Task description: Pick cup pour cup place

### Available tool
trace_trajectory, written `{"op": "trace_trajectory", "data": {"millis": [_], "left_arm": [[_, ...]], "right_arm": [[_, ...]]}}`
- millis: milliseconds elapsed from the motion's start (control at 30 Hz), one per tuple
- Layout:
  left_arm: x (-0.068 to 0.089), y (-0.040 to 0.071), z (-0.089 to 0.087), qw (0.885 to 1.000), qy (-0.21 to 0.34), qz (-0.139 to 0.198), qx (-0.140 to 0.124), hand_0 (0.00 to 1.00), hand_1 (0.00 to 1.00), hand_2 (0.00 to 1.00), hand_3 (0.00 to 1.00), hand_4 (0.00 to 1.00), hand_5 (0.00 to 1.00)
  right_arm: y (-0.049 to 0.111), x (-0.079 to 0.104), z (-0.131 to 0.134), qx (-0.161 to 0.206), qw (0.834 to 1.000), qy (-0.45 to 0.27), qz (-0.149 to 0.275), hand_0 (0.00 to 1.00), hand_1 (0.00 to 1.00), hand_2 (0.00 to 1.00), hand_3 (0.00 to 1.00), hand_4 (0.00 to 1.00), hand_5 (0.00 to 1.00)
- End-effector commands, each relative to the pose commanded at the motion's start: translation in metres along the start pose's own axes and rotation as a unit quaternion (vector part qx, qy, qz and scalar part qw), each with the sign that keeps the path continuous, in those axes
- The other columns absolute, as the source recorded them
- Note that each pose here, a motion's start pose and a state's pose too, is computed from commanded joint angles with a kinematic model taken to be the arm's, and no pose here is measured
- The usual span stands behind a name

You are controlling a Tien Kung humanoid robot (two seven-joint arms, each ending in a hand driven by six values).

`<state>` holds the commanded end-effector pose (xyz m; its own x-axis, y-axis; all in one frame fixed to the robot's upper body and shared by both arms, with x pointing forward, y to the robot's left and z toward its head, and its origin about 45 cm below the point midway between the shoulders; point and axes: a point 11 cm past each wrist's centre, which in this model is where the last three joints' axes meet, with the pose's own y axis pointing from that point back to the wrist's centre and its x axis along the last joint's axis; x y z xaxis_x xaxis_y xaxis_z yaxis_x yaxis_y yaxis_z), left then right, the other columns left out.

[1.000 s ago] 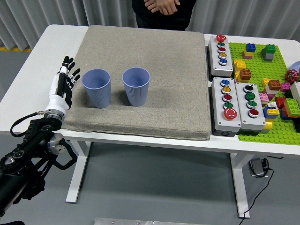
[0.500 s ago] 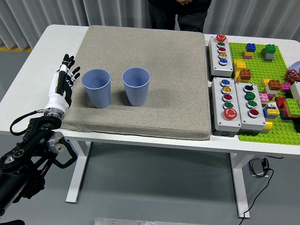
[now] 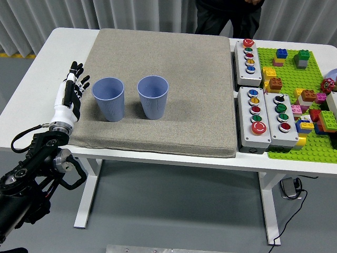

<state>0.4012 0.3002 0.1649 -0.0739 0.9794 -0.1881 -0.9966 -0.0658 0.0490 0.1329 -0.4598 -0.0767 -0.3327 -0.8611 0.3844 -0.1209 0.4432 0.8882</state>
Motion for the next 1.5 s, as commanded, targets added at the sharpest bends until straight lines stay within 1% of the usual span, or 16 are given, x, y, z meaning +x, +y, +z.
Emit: {"op": "trace_trajectory", "data": {"millis": [300, 500, 700, 867, 1500], "left_arm": [[0.0014, 0.0024, -0.004, 1.0, -0.002, 0.001, 0.005, 0.893, 0.893, 0.975, 0.913, 0.766, 0.986], [-0.0007, 0.0012, -0.004, 1.0, -0.003, -0.001, 0.006, 0.895, 0.894, 0.972, 0.913, 0.765, 0.993], [-0.0026, 0.0007, -0.003, 1.0, -0.004, -0.004, 0.005, 0.893, 0.894, 0.972, 0.912, 0.765, 0.995], [-0.0005, 0.0004, -0.0018, 1.0, -0.004, -0.001, 0.004, 0.894, 0.894, 0.969, 0.911, 0.766, 0.997], [-0.0014, -0.0001, -0.0013, 1.0, -0.003, -0.001, 0.004, 0.894, 0.894, 0.965, 0.91, 0.768, 0.998]], "right_arm": [[-0.0008, 0.0015, 0.0059, -0.005, 1.0, 0.004, 0.001, 0.697, 0.633, 0.592, 0.594, 0.002, 0.237], [-0.0009, 0.0, 0.0084, -0.007, 1.0, 0.004, 0.0, 0.697, 0.633, 0.592, 0.594, 0.002, 0.238], [-0.0008, 0.0001, 0.0071, -0.006, 1.0, 0.004, 0.0, 0.697, 0.633, 0.592, 0.594, 0.002, 0.238], [-0.0007, -0.0004, 0.0068, -0.005, 1.0, 0.001, -0.001, 0.697, 0.633, 0.592, 0.594, 0.002, 0.238], [-0.0004, -0.0007, 0.0037, -0.002, 1.0, -0.003, -0.001, 0.697, 0.633, 0.592, 0.593, 0.002, 0.239]]}}
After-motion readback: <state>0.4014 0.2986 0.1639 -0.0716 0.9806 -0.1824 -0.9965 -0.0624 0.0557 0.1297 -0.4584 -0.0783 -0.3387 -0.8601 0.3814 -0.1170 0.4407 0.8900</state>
